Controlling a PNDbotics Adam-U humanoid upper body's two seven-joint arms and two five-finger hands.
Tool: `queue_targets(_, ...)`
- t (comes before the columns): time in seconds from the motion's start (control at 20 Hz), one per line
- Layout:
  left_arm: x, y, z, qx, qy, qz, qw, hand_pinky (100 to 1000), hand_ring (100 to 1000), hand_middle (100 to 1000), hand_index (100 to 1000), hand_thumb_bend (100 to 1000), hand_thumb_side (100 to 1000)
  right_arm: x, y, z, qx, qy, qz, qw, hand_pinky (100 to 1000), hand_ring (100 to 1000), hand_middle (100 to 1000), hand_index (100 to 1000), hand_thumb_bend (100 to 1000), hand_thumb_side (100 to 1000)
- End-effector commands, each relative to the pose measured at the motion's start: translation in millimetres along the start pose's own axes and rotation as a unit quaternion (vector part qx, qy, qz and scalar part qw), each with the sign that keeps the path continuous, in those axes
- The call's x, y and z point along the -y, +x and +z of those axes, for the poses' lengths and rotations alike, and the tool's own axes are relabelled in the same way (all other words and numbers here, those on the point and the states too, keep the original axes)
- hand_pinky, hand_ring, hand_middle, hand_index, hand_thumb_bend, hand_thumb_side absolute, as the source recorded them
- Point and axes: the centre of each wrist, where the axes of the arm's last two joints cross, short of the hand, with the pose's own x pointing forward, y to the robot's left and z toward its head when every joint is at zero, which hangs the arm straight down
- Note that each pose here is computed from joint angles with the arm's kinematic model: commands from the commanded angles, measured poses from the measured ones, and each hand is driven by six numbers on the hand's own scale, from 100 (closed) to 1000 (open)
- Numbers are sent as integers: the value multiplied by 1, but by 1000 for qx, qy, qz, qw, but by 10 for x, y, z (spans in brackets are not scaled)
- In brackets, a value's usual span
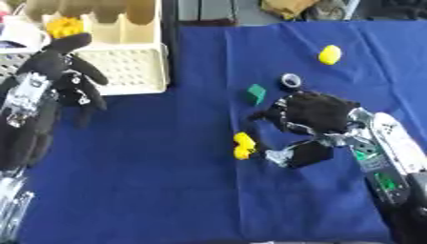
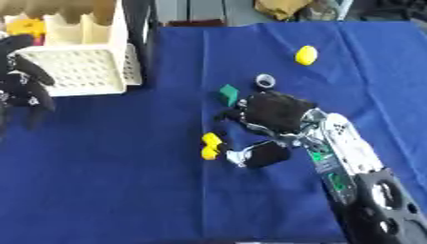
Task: Pick up objects from table and place into drawer.
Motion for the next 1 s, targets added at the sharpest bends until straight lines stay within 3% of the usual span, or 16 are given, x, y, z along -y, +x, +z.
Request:
queue_targets(0.05,-12,67,-42,14,-3,-7,1000,154,414,526,897,100,940,88,-21,21,112,145,117,976,163,468,363,901,182,969)
queue_targets(1.0,27,85,-80,17,-7,-16,1000,154,416,528,898,100,949,-66,-35,-86,103,188,120,969,178,471,368,905,215,998)
